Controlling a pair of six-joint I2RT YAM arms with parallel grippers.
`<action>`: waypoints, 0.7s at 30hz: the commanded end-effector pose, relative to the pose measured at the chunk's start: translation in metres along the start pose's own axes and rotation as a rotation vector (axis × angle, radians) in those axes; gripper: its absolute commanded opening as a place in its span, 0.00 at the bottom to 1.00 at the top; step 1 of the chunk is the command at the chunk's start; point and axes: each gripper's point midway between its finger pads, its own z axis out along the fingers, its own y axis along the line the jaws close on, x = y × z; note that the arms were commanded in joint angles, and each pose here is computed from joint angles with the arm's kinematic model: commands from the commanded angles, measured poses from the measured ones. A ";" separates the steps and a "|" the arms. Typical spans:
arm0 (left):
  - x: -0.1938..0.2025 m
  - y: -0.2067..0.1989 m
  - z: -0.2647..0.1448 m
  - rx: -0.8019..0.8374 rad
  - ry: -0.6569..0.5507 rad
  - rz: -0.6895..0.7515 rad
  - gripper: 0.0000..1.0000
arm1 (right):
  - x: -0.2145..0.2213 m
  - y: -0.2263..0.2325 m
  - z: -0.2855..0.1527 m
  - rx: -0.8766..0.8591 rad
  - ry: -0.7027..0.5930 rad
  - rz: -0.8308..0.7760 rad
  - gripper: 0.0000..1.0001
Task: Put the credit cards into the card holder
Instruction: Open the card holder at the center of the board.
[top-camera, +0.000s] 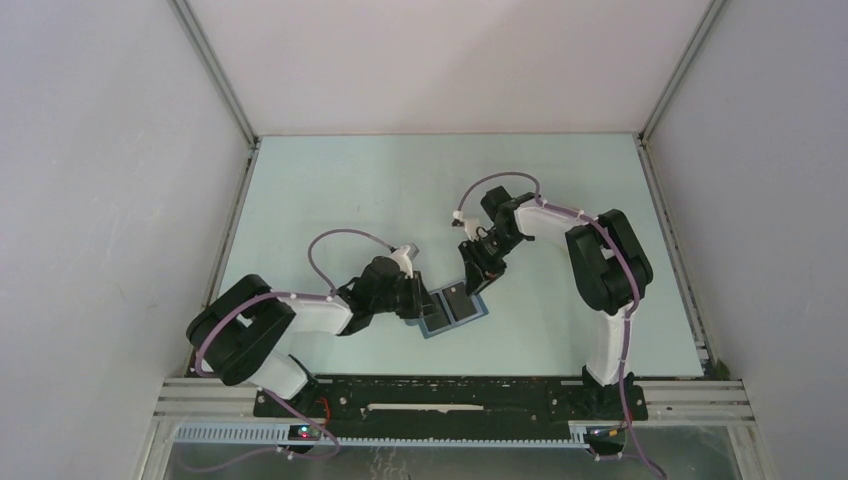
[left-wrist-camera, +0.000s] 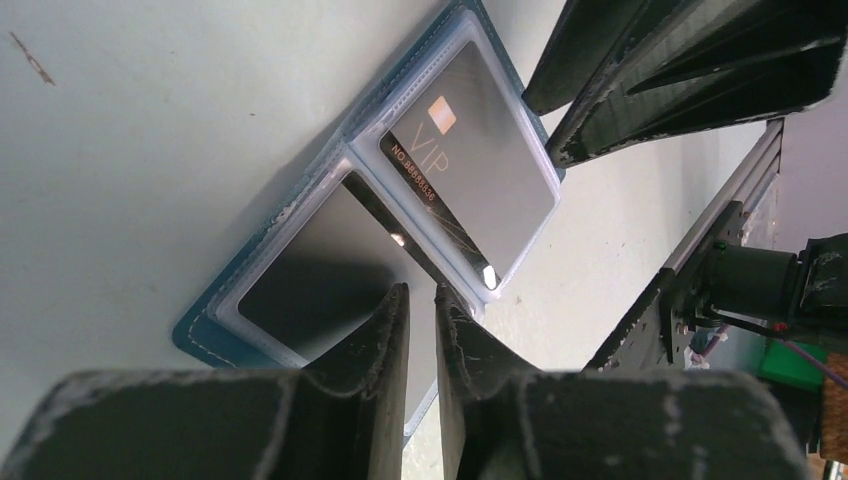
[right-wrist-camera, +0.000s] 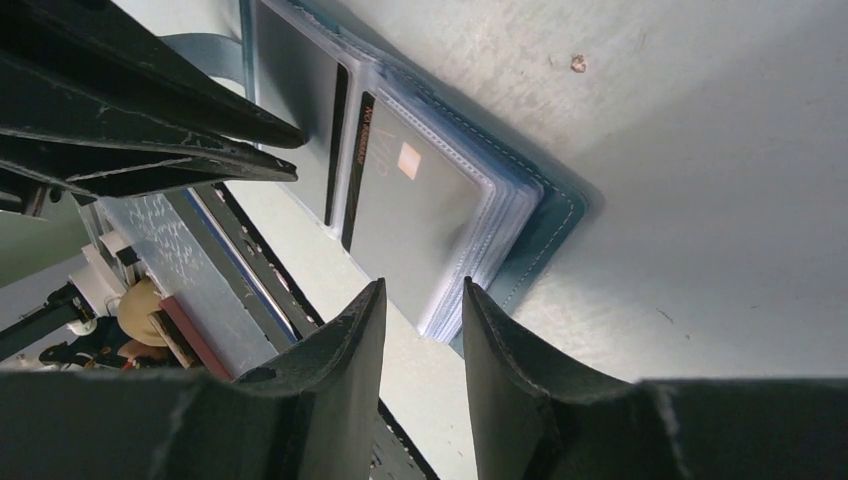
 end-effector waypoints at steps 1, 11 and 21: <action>-0.018 -0.020 0.006 0.054 -0.039 0.022 0.20 | 0.006 -0.003 0.007 -0.013 0.033 0.019 0.43; -0.016 -0.017 0.009 0.046 -0.024 0.025 0.20 | 0.010 -0.001 0.015 -0.069 0.056 0.073 0.43; -0.015 -0.016 0.011 0.041 -0.021 0.026 0.20 | 0.000 0.022 -0.004 -0.159 -0.003 0.032 0.37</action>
